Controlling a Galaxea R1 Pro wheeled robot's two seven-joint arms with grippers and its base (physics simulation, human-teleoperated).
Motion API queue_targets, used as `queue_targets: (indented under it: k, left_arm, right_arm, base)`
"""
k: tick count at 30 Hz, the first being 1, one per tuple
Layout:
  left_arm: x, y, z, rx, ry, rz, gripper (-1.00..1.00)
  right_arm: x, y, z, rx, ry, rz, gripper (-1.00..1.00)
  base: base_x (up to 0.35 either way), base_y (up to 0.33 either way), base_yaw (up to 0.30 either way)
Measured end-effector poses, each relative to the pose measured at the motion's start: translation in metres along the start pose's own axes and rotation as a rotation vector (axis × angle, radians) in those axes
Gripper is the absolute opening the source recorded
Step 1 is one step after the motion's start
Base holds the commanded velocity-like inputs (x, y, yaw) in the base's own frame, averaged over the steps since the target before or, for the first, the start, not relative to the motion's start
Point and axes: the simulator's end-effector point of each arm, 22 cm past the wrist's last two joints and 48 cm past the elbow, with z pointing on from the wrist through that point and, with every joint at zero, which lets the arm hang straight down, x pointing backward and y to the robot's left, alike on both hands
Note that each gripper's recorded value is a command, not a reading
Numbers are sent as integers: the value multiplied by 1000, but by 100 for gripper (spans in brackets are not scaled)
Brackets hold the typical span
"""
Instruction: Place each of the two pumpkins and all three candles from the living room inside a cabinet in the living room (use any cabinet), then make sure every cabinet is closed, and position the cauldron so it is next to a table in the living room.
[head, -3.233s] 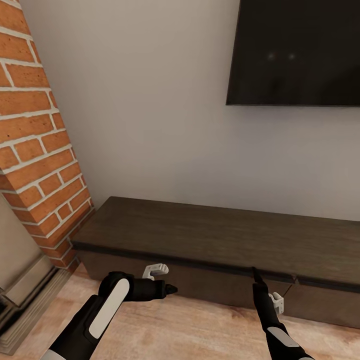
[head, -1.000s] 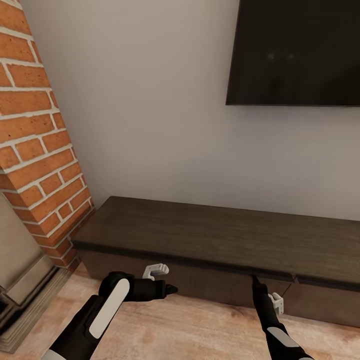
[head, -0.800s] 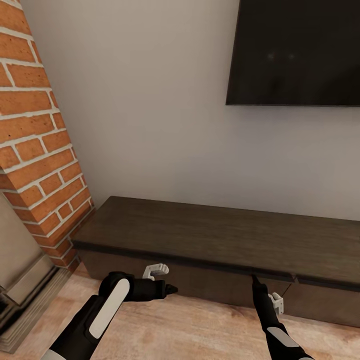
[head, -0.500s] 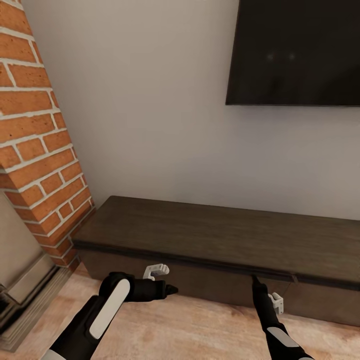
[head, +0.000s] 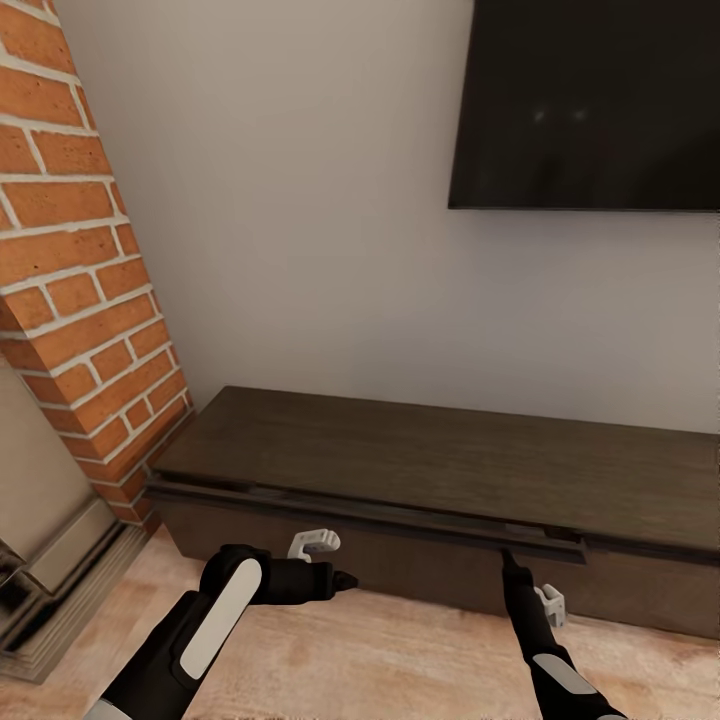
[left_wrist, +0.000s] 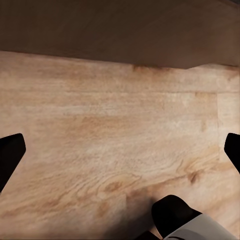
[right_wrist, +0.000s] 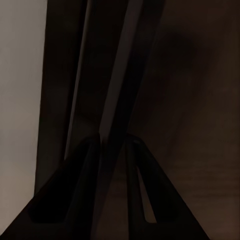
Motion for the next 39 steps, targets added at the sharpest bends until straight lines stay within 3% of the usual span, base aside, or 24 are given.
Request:
queue_targets:
  k: [39]
  left_arm:
    - [0, 0, 0, -1, 0, 1, 100]
  right_arm:
    - [9, 2, 0, -6, 25, -16, -100]
  base:
    - [-91, 0, 0]
